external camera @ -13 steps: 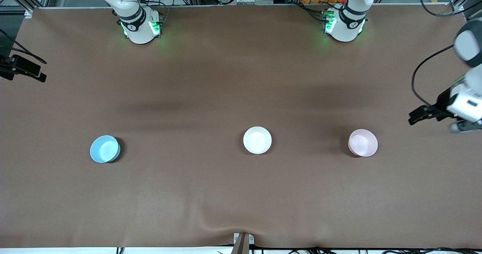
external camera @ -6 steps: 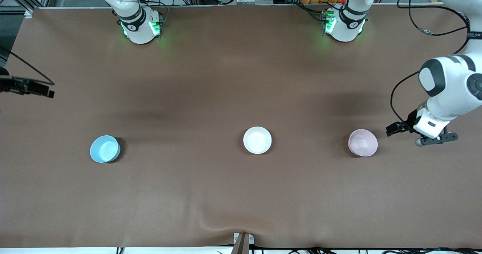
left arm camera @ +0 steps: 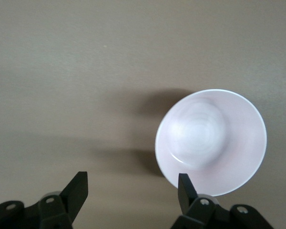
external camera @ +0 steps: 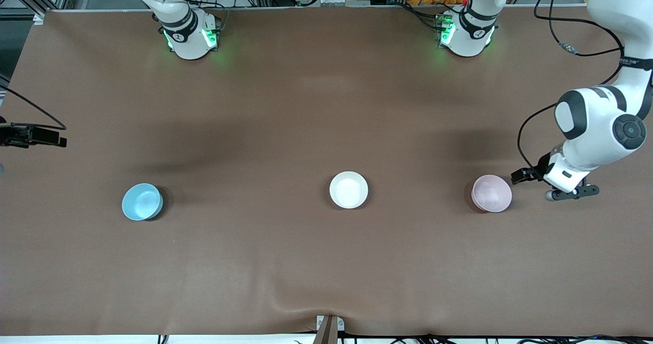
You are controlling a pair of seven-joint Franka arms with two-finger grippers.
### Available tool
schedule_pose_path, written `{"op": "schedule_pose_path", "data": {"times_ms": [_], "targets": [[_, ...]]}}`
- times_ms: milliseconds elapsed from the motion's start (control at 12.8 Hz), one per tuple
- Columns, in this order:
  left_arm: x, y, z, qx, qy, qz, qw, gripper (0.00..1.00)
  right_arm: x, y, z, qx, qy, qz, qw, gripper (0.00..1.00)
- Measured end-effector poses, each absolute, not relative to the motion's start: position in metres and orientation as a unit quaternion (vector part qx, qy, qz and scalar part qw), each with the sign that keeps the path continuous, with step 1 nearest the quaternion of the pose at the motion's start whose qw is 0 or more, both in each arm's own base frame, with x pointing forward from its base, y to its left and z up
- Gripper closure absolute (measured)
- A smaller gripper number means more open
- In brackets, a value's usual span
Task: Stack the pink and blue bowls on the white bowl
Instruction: 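Reach the left gripper to the pink bowl rim and grasp it, then carry the pink bowl onto the white bowl while the right gripper reaches the blue bowl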
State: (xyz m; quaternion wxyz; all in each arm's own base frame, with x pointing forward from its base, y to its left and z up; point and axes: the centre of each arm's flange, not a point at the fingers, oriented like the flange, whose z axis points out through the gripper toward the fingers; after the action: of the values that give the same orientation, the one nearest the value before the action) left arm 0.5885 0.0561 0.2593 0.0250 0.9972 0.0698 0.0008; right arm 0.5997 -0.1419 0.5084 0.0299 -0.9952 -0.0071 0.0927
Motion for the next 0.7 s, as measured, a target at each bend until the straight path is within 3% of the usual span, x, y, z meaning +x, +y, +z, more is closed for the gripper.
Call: {"op": "schedule_pose_path", "data": {"times_ms": [312, 469, 703], "targets": [[0.597, 0.040, 0.243, 0.997, 0.066, 0.002, 0.039, 0.28, 0.612, -0.159, 0.490, -0.994, -0.074, 0.071, 0.030, 0.00], [0.601, 0.040, 0.232, 0.997, 0.066, 0.006, 0.041, 0.40, 0.614, -0.165, 0.476, -0.994, -0.073, 0.078, 0.033, 0.00], [0.604, 0.041, 0.215, 0.997, 0.069, 0.006, 0.043, 0.45, 0.630, -0.167, 0.438, -0.993, -0.075, 0.081, 0.033, 0.00]]}}
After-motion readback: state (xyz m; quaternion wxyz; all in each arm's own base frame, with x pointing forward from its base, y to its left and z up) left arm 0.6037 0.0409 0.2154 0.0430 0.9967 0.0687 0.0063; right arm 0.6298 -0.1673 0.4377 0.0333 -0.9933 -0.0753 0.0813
